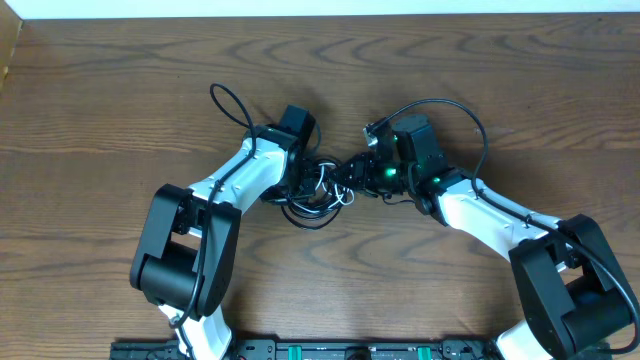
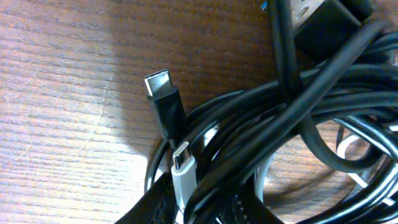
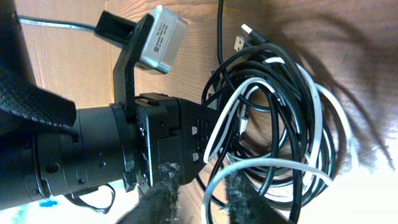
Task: Untangle cables
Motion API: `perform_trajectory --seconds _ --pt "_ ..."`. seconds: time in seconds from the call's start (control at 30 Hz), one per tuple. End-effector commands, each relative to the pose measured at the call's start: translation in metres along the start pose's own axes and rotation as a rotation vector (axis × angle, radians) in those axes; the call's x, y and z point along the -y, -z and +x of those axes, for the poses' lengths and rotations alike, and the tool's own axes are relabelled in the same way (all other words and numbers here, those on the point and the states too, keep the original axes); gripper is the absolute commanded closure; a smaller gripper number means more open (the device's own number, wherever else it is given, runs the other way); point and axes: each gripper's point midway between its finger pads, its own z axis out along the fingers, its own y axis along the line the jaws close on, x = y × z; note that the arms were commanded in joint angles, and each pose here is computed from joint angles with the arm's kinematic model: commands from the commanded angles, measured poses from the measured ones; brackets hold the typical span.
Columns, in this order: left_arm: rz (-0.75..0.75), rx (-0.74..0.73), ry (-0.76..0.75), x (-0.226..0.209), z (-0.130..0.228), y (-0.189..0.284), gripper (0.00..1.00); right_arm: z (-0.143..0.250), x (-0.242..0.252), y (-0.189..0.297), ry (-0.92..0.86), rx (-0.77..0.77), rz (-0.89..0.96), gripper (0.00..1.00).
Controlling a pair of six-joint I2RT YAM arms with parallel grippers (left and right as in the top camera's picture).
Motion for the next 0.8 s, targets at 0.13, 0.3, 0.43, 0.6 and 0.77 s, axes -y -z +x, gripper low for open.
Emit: perform_trajectory --seconds 0.13,0.3,0.43,0.6,0.77 --pt "-0.031 -0.046 0.0 -0.009 0.01 -0.02 0.74 -0.008 -0.01 0.015 0.031 -0.018 -0.072 0.73" --pt "-0.031 -0.046 0.0 -0.009 0.01 -0.02 0.74 -0.011 -0.009 0.023 0.01 -0.032 -0.099 0.73" --pt "-0.031 -0.046 0.0 -0.009 0.01 -0.02 0.74 -0.004 0.004 0.021 -0.028 -0.042 -0.037 0.73" --pt "-0.031 -0.045 0.0 -0.009 0.01 -0.02 0.74 0.011 0.014 0.008 -0.047 -0.057 0.048 0.72" --pt "-0.031 -0.045 0.0 -0.009 0.01 -0.02 0.74 0.01 0.01 -0.002 -0.093 -0.008 0.082 0.72"
